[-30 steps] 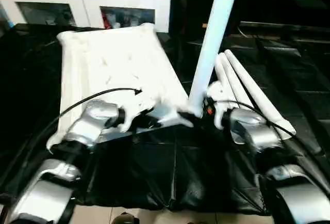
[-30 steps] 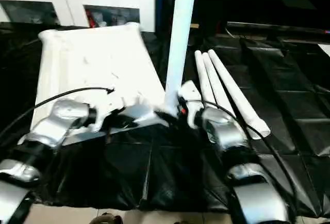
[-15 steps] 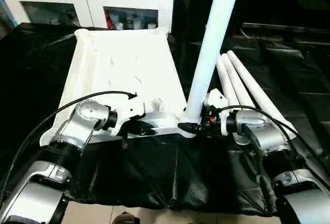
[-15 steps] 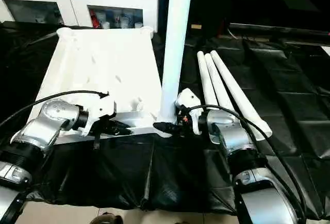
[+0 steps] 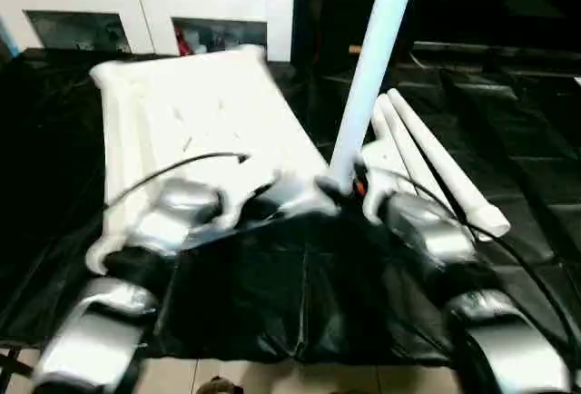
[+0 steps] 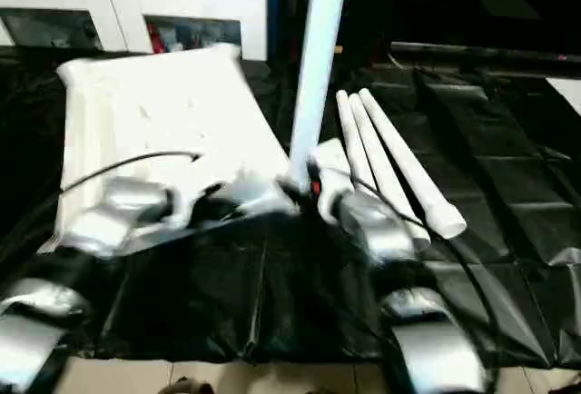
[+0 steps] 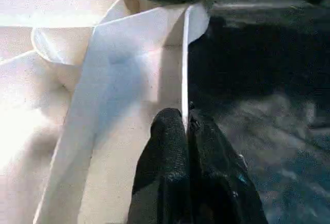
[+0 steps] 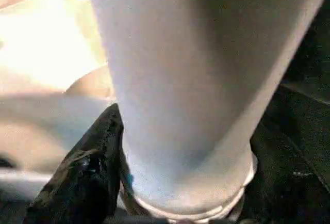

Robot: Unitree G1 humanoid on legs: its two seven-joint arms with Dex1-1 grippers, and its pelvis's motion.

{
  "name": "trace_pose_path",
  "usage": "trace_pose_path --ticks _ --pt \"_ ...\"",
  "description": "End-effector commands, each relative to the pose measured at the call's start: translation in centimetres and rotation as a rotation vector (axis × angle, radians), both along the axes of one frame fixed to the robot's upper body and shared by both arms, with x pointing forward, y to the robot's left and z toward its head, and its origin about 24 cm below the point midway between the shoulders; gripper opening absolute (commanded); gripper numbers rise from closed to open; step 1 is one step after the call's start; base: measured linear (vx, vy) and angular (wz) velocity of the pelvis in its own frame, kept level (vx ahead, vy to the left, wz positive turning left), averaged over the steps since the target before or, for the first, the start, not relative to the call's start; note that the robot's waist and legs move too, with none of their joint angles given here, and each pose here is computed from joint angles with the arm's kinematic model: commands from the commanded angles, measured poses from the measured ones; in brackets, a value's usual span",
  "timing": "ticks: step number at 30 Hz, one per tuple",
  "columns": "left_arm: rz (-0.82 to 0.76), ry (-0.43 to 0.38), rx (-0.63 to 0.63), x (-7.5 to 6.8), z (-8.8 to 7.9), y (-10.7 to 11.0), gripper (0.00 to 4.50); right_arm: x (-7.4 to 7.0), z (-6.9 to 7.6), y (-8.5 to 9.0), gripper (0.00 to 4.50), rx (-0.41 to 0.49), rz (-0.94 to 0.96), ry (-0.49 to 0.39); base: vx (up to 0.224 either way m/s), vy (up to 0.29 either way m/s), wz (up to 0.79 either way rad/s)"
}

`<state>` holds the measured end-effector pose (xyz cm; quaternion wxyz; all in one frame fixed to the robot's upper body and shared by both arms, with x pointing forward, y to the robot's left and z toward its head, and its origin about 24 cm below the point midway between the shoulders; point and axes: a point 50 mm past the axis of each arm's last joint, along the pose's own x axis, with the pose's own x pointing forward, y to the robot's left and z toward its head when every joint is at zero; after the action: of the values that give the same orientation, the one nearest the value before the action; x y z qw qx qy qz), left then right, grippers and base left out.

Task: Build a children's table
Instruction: Rotate leg to tighten

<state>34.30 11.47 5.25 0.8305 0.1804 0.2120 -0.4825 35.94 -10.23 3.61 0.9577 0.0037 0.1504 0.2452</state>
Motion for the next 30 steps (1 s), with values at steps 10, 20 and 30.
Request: trace_pose_path --ticks 10,20,30 --pt "-0.067 -0.063 -0.077 0.0 1.1 -2.7 0.0 -0.9 -0.3 4.2 3.93 0.05 0.159 0.003 0.0 0.0 0.0" --pt "-0.239 -0.035 -0.076 -1.1 1.1 -0.2 0.0 -1.9 0.2 0.8 4.04 -0.004 0.461 -0.049 0.0 0.0 0.0" --pt "-0.371 0.023 -0.048 -2.0 1.3 2.1 0.0 -4.0 0.5 -1.8 3.59 -0.056 0.796 0.013 0.0 0.0 0.0"
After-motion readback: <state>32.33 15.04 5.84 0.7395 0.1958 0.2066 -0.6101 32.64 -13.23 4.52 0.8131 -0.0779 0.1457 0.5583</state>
